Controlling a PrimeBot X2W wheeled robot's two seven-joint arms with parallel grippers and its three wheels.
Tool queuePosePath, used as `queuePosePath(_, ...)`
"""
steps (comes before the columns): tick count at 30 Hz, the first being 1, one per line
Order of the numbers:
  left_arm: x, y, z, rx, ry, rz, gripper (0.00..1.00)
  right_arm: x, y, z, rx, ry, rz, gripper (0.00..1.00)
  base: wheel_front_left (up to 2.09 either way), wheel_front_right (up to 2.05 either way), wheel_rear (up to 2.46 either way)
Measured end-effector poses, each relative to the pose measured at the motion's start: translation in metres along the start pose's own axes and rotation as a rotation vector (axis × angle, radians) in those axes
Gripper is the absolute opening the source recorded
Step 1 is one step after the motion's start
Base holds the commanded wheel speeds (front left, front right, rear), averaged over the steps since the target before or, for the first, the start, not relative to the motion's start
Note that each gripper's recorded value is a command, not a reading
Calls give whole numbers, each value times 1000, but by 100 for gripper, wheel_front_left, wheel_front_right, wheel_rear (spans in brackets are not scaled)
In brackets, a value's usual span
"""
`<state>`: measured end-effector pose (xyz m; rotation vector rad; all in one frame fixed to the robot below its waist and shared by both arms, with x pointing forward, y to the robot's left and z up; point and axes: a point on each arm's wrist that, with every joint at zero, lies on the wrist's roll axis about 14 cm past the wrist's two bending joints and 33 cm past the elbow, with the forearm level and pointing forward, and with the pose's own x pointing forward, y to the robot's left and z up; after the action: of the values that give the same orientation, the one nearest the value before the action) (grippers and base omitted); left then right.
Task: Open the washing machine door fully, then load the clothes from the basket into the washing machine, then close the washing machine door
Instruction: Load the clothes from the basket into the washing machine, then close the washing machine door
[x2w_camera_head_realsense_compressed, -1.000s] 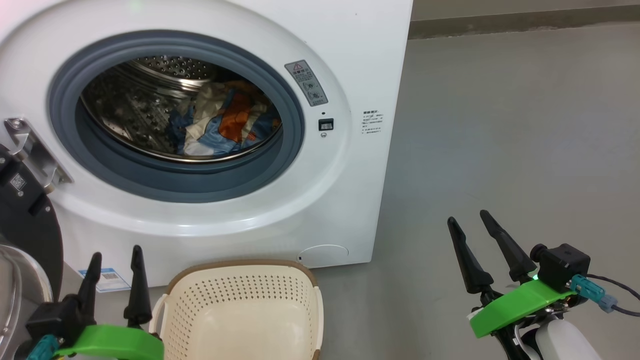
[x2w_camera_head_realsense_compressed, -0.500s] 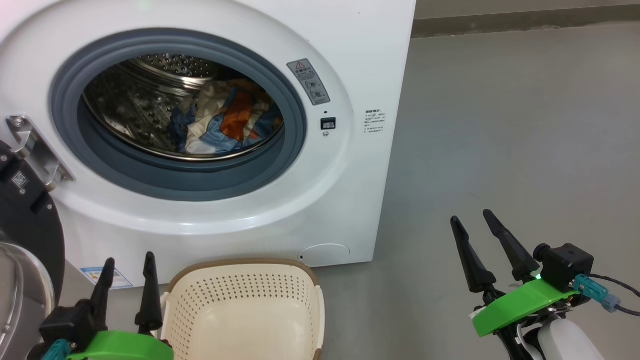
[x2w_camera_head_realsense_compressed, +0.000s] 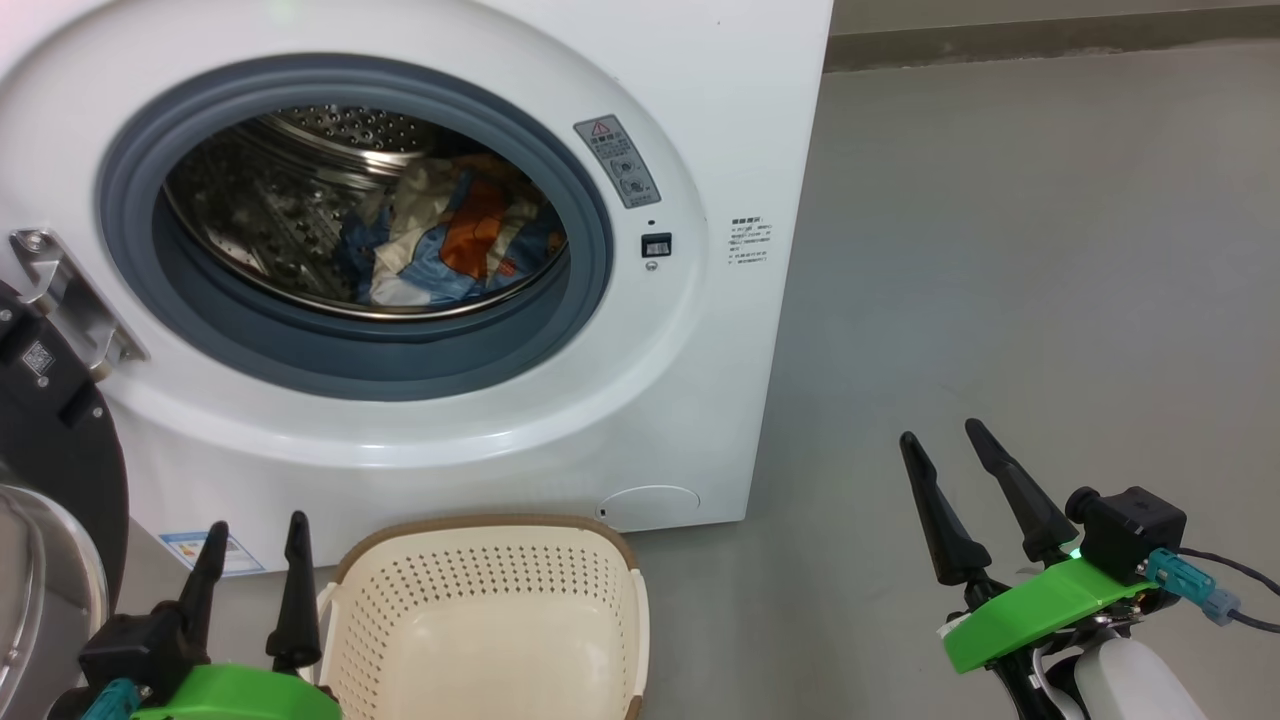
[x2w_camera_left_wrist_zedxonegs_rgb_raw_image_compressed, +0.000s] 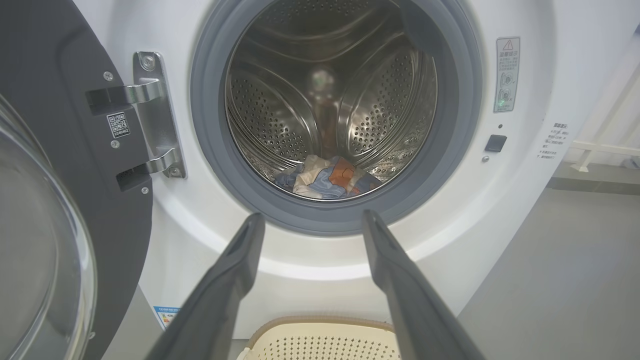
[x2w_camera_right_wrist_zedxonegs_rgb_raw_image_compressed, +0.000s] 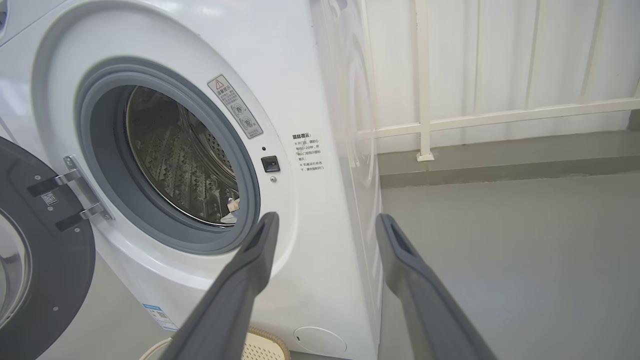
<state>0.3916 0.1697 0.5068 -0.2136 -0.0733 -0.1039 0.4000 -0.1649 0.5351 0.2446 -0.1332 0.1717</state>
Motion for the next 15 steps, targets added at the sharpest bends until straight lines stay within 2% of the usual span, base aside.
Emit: queuePosePath(15, 0, 1, 1, -2, -3, 4, 100, -1, -1, 1, -1, -1, -2, 100, 0, 0, 0)
